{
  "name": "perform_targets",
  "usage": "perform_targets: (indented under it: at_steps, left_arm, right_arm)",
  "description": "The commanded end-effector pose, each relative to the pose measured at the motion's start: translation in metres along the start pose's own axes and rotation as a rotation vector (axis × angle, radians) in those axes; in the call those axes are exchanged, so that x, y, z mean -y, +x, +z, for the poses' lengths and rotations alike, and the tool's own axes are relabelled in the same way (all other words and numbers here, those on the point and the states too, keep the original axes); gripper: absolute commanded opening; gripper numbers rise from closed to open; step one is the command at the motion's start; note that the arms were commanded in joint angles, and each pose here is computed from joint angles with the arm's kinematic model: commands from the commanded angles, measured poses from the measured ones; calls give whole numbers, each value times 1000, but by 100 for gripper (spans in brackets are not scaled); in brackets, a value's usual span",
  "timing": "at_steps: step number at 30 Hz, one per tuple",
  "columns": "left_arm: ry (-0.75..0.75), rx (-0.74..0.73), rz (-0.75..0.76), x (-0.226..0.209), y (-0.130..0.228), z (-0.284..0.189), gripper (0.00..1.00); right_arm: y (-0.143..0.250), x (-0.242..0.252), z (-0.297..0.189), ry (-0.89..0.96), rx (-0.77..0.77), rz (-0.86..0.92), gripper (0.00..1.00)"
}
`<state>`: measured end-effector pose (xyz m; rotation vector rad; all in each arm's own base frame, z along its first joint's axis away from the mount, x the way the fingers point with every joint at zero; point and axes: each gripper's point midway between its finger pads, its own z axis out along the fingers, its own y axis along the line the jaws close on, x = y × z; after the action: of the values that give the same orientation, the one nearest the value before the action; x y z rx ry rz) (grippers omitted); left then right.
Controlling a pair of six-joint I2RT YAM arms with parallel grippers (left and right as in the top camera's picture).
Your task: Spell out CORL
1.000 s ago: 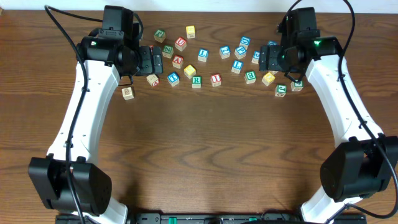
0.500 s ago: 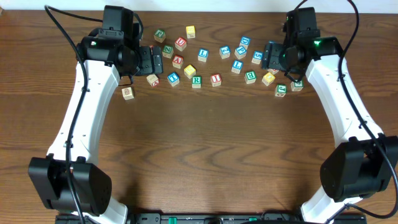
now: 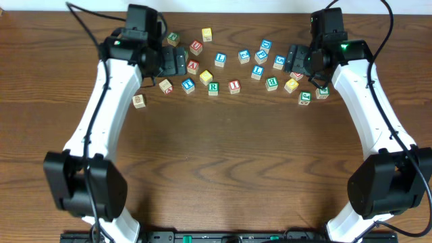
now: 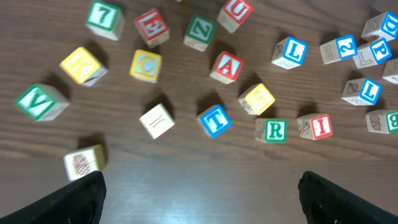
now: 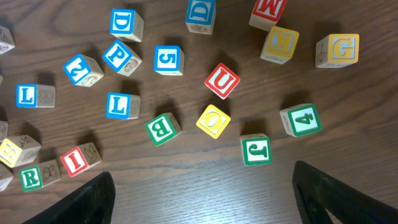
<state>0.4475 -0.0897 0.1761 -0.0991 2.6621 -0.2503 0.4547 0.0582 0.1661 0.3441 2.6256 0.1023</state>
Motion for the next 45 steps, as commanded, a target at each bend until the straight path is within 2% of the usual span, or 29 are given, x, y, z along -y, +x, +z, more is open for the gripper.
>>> perform_targets:
  at_steps: [1,11,15,21,25,45]
  left_arm:
    - [8,-2,-34,5,-10,12,98]
    - [-167,67,43,-30,-35,68,95]
    - [-173,55,134,-35,-36,92,93]
    - [-194,21,191,-57,-32,122,82]
    - [-124,26,248,-56,-35,137,82]
    - [-122,29,248,-62,-30,177,79]
  right_arm:
    - [-5,-4,-5,1,24,13,87]
    - [0,-1,-5,11,2,11,89]
    - [5,1,-2,17,-12,10,89]
    - [13,4,5,26,-33,8,91]
    - [15,4,5,28,-37,9,91]
    - [15,4,5,28,-37,9,92]
